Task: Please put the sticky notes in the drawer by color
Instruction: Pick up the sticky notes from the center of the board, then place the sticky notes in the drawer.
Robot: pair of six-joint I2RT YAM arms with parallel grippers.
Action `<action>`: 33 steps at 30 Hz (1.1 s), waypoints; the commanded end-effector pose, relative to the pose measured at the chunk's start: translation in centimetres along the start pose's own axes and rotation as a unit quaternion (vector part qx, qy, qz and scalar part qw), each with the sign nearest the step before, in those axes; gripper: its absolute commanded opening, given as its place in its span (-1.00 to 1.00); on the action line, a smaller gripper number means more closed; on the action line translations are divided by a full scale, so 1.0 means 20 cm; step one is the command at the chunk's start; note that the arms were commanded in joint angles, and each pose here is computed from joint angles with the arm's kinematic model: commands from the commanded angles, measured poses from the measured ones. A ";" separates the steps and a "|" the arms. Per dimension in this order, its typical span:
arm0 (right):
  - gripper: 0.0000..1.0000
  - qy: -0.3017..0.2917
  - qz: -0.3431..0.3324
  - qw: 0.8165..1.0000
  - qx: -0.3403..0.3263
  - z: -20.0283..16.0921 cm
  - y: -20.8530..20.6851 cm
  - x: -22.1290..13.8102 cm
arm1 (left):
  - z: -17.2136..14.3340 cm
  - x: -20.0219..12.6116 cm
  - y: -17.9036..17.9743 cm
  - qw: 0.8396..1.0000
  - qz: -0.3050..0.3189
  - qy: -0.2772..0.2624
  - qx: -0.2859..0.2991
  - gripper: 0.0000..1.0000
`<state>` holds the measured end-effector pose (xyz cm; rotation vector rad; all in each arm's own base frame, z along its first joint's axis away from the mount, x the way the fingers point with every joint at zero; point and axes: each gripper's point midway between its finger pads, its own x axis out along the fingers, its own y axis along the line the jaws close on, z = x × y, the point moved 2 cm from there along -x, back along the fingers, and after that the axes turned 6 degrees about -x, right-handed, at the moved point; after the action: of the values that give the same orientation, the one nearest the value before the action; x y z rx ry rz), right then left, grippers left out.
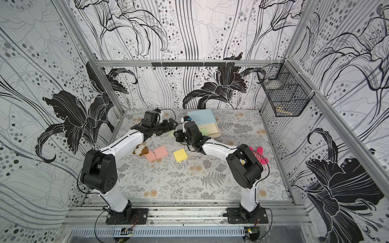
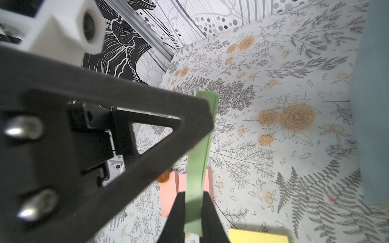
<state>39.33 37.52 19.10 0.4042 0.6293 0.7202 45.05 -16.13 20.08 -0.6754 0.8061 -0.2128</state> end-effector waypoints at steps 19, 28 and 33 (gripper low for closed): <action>-1.00 -0.136 0.033 0.988 0.070 0.28 0.00 -0.90 | 0.02 -0.59 -0.26 0.915 -0.216 -0.265 0.217 0.95; -1.00 -0.125 -0.010 0.976 0.178 0.24 -0.23 -1.07 | -0.20 -0.56 -0.42 0.858 -0.221 -0.310 0.344 0.95; -1.00 -0.092 -0.043 0.967 0.233 0.19 -0.34 -1.03 | -0.28 -0.54 -0.48 0.841 -0.222 -0.311 0.383 0.95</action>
<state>33.05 17.61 27.26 0.8090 0.5437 0.4766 34.28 -21.98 28.86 -0.2119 -0.0106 -0.6962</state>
